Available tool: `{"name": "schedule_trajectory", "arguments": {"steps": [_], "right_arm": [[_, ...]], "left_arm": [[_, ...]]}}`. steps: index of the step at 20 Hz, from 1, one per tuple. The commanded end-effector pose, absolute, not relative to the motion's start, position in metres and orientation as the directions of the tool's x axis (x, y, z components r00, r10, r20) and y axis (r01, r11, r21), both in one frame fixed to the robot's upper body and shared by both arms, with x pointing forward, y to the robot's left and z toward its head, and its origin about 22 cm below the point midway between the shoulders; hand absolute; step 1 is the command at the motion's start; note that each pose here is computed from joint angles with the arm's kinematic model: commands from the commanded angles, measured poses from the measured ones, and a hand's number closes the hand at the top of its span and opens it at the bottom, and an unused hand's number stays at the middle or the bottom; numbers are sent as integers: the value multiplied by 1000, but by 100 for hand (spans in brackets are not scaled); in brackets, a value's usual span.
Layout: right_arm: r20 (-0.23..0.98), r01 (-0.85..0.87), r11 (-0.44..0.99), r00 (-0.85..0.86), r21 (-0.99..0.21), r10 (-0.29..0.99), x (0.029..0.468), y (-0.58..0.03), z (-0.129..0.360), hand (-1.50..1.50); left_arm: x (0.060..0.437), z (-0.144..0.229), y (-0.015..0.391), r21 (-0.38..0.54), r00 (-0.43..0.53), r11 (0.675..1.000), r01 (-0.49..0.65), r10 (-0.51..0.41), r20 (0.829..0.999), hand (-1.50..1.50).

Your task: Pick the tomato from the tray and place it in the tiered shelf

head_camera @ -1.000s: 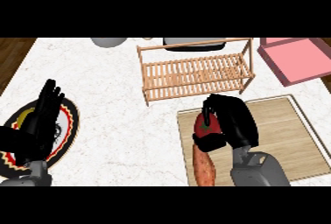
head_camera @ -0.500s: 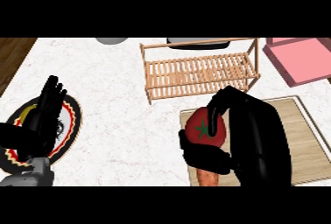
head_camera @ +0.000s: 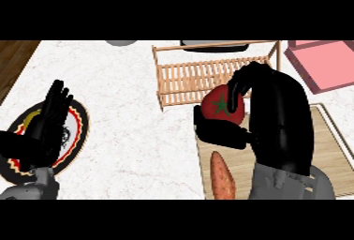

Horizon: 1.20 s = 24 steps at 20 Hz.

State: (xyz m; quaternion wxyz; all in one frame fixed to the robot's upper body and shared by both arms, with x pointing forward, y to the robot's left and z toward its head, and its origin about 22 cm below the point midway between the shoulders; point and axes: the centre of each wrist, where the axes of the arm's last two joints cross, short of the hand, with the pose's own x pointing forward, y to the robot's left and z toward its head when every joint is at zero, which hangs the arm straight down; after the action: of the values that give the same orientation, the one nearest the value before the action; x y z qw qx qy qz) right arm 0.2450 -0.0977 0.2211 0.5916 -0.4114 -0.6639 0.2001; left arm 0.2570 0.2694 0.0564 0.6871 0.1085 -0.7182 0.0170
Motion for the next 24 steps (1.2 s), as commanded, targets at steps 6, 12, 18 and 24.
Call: {"name": "schedule_trajectory", "arguments": {"steps": [6, 12, 18, 24], "right_arm": [[679, 369, 605, 108, -706, 726, 307, -103, 198, 150], [690, 407, 613, 63, -677, 721, 350, -130, 176, 150], [669, 384, 603, 56, -699, 741, 384, -119, 160, 150], [775, 406, 688, 87, -601, 626, 398, -114, 146, -150]], "left_arm": [[263, 46, 263, 121, -27, 977, -177, -127, 992, 0], [256, 60, 282, 125, -36, 978, -168, -133, 990, 0], [254, 64, 265, 128, -58, 976, -178, -140, 988, 0], [270, 52, 266, 121, -34, 978, -171, -128, 991, 0]]}}
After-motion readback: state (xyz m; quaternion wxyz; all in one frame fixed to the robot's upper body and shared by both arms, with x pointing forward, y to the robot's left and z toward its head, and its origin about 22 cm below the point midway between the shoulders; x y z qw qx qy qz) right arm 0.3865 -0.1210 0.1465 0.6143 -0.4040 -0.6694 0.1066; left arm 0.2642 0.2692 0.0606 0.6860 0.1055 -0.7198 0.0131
